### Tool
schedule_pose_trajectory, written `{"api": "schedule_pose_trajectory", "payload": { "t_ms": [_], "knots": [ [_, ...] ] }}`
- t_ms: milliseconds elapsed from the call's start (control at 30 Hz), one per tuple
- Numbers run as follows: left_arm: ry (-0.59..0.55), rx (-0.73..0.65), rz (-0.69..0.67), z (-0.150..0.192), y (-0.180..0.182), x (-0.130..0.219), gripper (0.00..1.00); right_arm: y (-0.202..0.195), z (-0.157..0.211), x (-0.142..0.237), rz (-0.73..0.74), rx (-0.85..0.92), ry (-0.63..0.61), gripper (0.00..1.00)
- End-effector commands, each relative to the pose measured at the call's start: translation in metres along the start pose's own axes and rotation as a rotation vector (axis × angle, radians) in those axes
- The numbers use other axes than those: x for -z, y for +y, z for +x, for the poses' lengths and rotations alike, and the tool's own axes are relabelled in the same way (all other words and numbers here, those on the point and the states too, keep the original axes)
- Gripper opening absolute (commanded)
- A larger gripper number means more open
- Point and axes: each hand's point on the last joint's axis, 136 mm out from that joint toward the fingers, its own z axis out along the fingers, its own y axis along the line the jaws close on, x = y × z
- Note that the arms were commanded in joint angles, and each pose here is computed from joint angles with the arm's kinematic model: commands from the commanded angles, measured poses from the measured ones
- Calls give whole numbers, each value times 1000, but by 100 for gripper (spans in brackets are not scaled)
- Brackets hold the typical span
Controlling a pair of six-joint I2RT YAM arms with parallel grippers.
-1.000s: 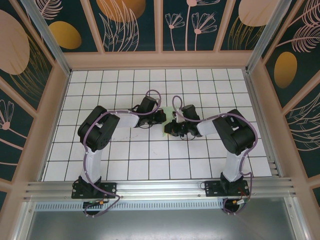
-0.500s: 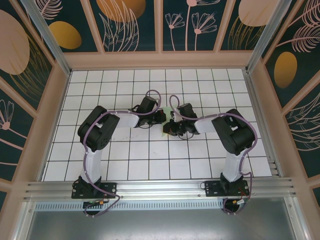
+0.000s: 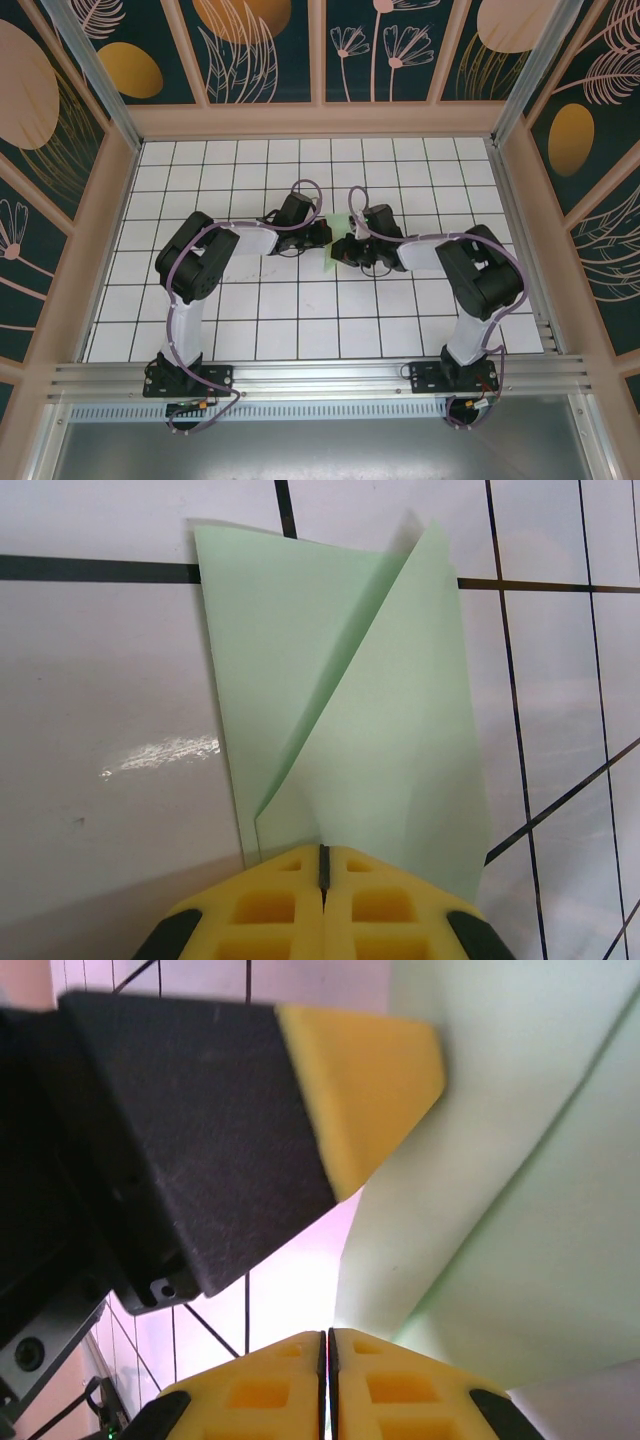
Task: Fold a paper plane with a square sheet of paper (pick it up from the middle)
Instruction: Fourth fold the wing at the center of the table.
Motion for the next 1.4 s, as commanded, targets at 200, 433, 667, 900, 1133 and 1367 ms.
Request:
{"api": "schedule_pose_trajectory", "payload": {
  "t_ms": [200,433,667,900,1133,1367],
  "knots": [
    [90,46,-202,35,58,0,0,-9,-11,-13,20,-15,-2,12],
    [80,34,-182,29,50,2,0,-28,-3,-22,70,-43,36,11],
    [-30,18,-77,-11,6,28,17,-53,15,-26,153,-80,81,11],
    [-107,74,27,-11,-12,60,25,-55,16,-30,194,-87,89,11],
    [-49,109,187,28,-30,71,15,-58,16,-36,271,-121,103,9],
    [7,151,259,58,-34,70,8,-55,19,-41,321,-149,107,8]
  ]
}}
